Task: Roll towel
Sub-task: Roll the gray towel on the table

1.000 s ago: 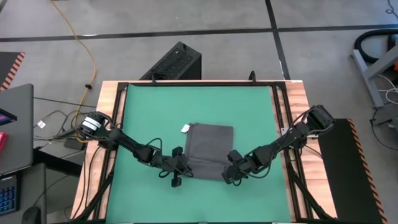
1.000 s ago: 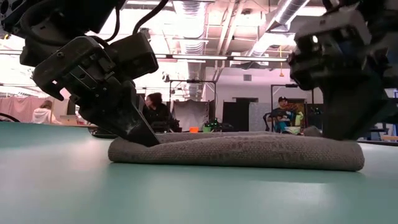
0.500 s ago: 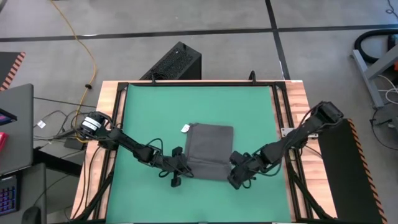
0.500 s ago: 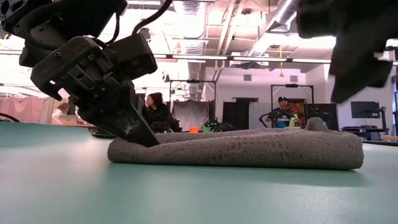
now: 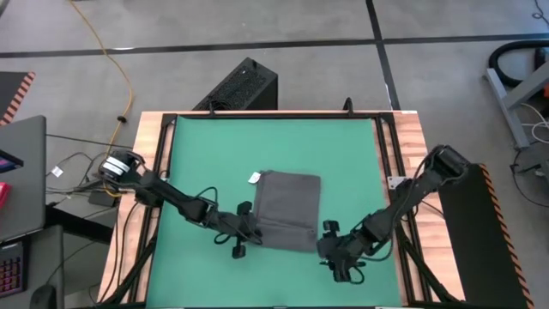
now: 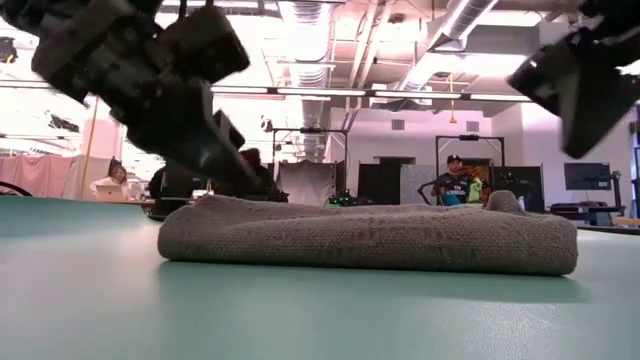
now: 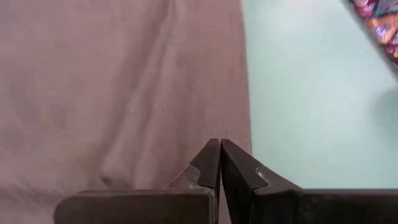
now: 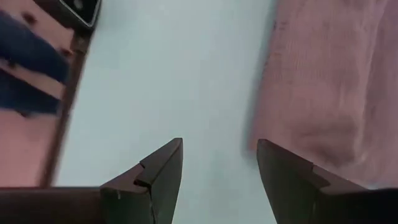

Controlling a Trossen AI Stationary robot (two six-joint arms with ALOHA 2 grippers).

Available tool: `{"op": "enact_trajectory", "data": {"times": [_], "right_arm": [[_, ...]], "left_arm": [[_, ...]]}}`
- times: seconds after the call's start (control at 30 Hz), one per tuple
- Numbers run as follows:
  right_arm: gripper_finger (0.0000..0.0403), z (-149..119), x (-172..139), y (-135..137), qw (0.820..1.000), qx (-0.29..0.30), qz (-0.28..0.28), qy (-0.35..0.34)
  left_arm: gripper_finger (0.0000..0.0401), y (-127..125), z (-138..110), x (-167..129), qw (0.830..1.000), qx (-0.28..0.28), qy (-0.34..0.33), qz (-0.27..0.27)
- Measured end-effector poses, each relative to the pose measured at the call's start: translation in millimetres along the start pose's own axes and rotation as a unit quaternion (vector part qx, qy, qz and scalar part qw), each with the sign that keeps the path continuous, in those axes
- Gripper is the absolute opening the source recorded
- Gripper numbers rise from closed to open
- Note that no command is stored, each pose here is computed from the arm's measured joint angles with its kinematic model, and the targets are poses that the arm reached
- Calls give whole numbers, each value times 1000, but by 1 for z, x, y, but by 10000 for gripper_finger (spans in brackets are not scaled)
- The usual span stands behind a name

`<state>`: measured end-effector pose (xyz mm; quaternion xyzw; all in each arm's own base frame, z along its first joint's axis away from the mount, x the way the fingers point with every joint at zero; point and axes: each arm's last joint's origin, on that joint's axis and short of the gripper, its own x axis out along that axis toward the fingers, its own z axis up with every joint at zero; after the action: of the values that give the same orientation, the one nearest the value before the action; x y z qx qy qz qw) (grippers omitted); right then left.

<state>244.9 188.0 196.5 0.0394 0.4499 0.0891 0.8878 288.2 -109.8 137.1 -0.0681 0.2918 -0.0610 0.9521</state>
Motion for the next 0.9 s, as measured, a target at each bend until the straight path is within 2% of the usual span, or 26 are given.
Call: {"op": "enact_trajectory", "data": {"times": [0.23,0.37,0.57,0.9], "right_arm": [[229,19,12,9,990,-124,-40,51],[229,12,30,11,980,-172,-51,87],[229,6,49,7,973,-186,-89,102],[229,14,35,4,973,-188,-103,82]], "left_arm": [[0,-3,18,-20,997,62,-39,13],[0,-3,18,-20,994,97,-35,17],[0,-2,17,-20,991,126,-30,30],[0,1,18,-19,988,142,-32,43]]}}
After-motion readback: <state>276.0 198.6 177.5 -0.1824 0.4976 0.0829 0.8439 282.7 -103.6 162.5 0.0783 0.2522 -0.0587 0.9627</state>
